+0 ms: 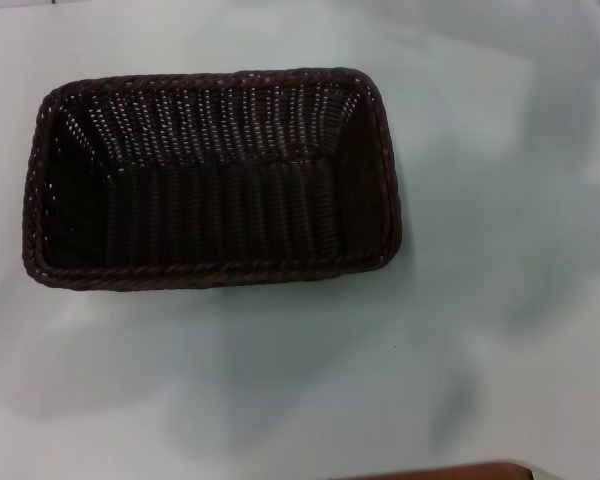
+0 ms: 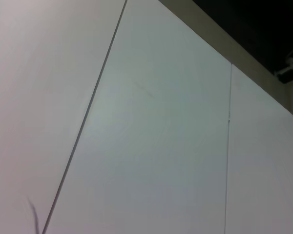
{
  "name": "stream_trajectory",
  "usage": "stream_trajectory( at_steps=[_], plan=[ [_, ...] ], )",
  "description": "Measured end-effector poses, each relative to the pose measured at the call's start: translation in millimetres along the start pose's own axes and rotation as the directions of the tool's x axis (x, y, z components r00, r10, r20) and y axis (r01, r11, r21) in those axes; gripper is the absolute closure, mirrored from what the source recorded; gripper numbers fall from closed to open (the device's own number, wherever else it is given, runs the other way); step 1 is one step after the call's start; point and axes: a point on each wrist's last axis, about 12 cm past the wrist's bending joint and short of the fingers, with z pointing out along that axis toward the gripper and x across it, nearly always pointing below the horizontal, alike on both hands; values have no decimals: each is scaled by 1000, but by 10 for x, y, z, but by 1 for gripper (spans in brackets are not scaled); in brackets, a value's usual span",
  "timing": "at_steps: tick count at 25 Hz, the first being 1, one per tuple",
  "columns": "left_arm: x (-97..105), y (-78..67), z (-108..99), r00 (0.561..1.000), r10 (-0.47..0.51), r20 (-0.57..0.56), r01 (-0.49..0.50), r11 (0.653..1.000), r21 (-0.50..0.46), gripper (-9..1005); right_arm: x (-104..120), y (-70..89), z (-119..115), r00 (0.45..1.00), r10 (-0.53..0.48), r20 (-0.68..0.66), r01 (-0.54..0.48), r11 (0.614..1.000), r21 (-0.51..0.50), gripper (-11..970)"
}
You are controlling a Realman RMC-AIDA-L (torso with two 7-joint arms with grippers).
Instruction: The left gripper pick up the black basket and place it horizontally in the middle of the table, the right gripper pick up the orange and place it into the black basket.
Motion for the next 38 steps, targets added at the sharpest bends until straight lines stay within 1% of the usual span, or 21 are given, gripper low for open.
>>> stream_trajectory(
  at_steps=[2,4,5,6,7,9,12,14,18,20,22,24,25,26,28,30,32,34,36,38],
  plan=[
    [2,-1,2,1000,-1,0,1,1000,0,398,-32,-172,193,999,-40,22,37,993,110,892],
    [11,-6,2,1000,-5,1,5,1000,-1,398,-94,-327,406,994,-78,72,62,976,207,889],
    [18,-8,0,1000,-9,1,9,1000,-3,398,-147,-395,521,989,-95,112,65,967,246,888],
    [26,-12,-4,1000,-14,3,14,1000,-6,398,-179,-428,590,985,-105,138,67,963,260,886],
    [32,-14,-7,1000,-18,3,18,1000,-9,398,-228,-465,674,978,-118,172,67,959,275,861],
    [38,-14,-15,1000,-22,4,22,1000,-13,398,-310,-496,781,966,-134,221,70,959,276,812],
    [40,-15,-22,1000,-23,3,23,1000,-16,398,-392,-494,845,957,-140,255,72,963,258,668],
    [42,-17,-25,1000,-24,2,24,1000,-17,398,-420,-480,836,958,-130,257,64,967,248,572],
    [42,-18,-36,1000,-24,4,24,999,-22,398,-436,-437,749,969,-96,226,44,973,228,423],
    [49,-22,-38,1000,-28,5,28,999,-24,398,-439,-400,657,982,-78,173,40,977,211,348],
    [63,-29,-46,999,-35,13,35,999,-33,398,-438,-354,537,994,-62,91,44,981,190,277],
    [68,-31,-52,999,-38,20,38,998,-40,398,-432,-288,364,999,-21,-46,27,988,152,206],
    [70,-32,-56,999,-38,22,39,998,-42,398,-446,-242,254,993,10,-121,5,992,124,171],
    [70,-33,-61,999,-38,22,39,998,-44,398,-453,-205,157,980,40,-194,-20,994,104,172],
    [61,-29,-79,999,-34,30,36,998,-55,398,-501,-109,-100,927,97,-364,-84,995,51,173],
    [56,-27,-100,998,-35,44,38,997,-71,398,-580,-44,-346,862,90,-499,-106,994,-4,175],
    [58,-26,-128,997,-38,62,44,995,-91,398,-695,-14,-605,789,16,-614,-89,992,-89,177],
    [57,-25,-145,997,-36,70,43,994,-102,398,-816,-16,-799,727,-102,-679,-49,979,-199,178],
    [54,-27,-161,997,-25,69,32,994,-107,398,-951,-30,-947,678,-235,-696,-11,944,-329,180],
    [54,-34,-178,998,-9,68,16,994,-112,398,-1090,-45,-1058,648,-361,-670,17,887,-461,181]
  ],
)
